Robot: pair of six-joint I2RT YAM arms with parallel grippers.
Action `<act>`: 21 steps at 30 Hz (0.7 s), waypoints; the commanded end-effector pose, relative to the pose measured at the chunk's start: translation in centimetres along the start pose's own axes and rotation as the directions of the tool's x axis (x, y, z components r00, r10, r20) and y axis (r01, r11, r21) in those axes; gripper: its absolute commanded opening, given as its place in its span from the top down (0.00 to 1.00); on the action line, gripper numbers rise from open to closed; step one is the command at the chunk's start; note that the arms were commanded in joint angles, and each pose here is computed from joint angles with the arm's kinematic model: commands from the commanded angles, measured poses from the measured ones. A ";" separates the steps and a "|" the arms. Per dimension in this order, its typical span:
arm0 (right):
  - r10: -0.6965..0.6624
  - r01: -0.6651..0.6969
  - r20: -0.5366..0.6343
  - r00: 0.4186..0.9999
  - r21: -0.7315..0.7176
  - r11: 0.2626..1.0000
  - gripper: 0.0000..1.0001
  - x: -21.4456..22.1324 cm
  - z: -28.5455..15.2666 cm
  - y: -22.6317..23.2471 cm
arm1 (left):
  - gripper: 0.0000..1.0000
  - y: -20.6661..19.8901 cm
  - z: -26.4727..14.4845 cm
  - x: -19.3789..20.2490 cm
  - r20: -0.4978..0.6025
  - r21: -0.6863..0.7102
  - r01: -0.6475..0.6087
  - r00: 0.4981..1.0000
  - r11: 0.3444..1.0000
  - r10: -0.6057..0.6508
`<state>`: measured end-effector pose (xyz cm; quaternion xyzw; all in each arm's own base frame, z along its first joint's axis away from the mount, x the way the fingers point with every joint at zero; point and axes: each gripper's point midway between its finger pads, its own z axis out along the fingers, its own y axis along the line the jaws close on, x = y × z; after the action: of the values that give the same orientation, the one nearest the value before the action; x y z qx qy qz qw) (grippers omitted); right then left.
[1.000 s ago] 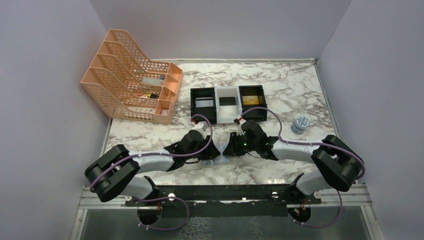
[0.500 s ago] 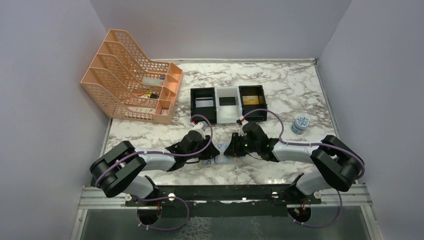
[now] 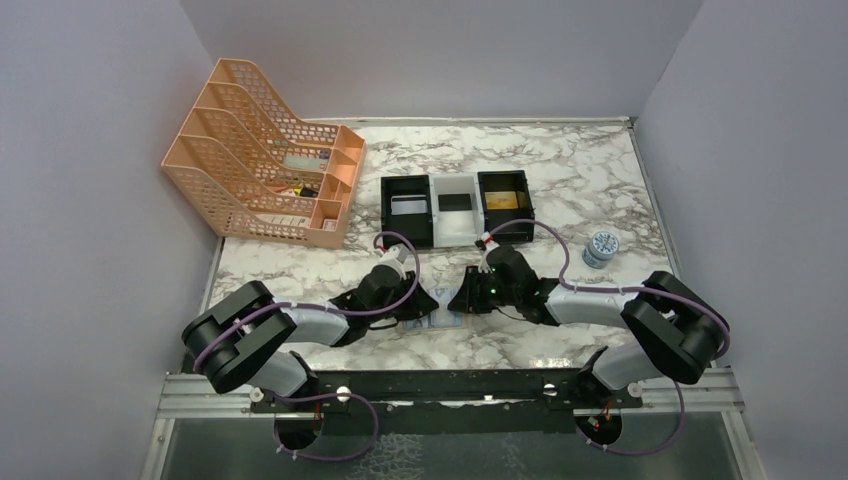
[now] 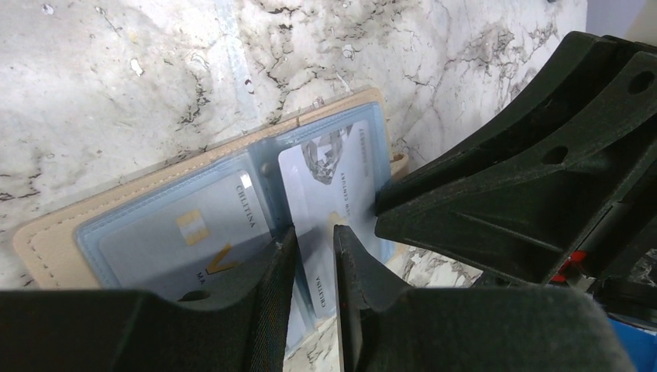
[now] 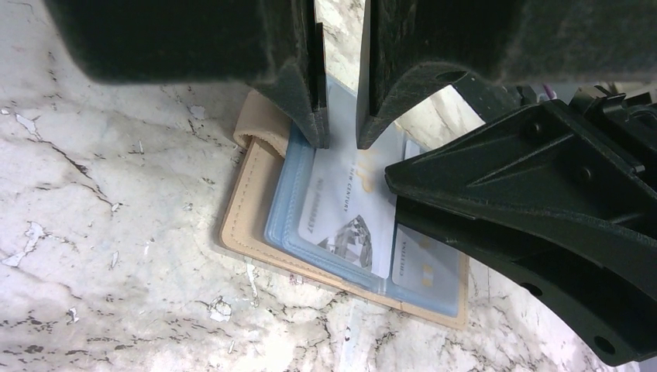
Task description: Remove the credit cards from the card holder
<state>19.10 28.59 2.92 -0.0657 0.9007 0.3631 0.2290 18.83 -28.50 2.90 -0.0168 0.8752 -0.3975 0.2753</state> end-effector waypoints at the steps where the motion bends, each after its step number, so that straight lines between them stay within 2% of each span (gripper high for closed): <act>1: 0.011 -0.012 0.010 1.000 0.074 0.997 0.80 0.6 0.1 -1.9 | 0.73 -3.0 -0.6 0.2 -0.016 0.135 0.029 1.000 0.990 -0.027; 12: 0.028 -0.028 0.010 1.000 0.069 0.997 0.80 0.7 0.2 -1.9 | 0.80 -4.2 -1.6 0.0 0.001 0.211 0.065 0.998 0.975 -0.066; 21: 0.032 -0.033 0.021 0.999 0.072 0.997 0.80 0.5 0.0 -1.8 | 0.83 -3.8 -2.0 -0.1 0.020 0.207 0.081 0.996 0.975 -0.087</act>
<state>19.16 28.58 2.88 -0.0537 0.9002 0.3659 0.2299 17.58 -29.15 5.13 -0.0374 0.8425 -0.4659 0.2679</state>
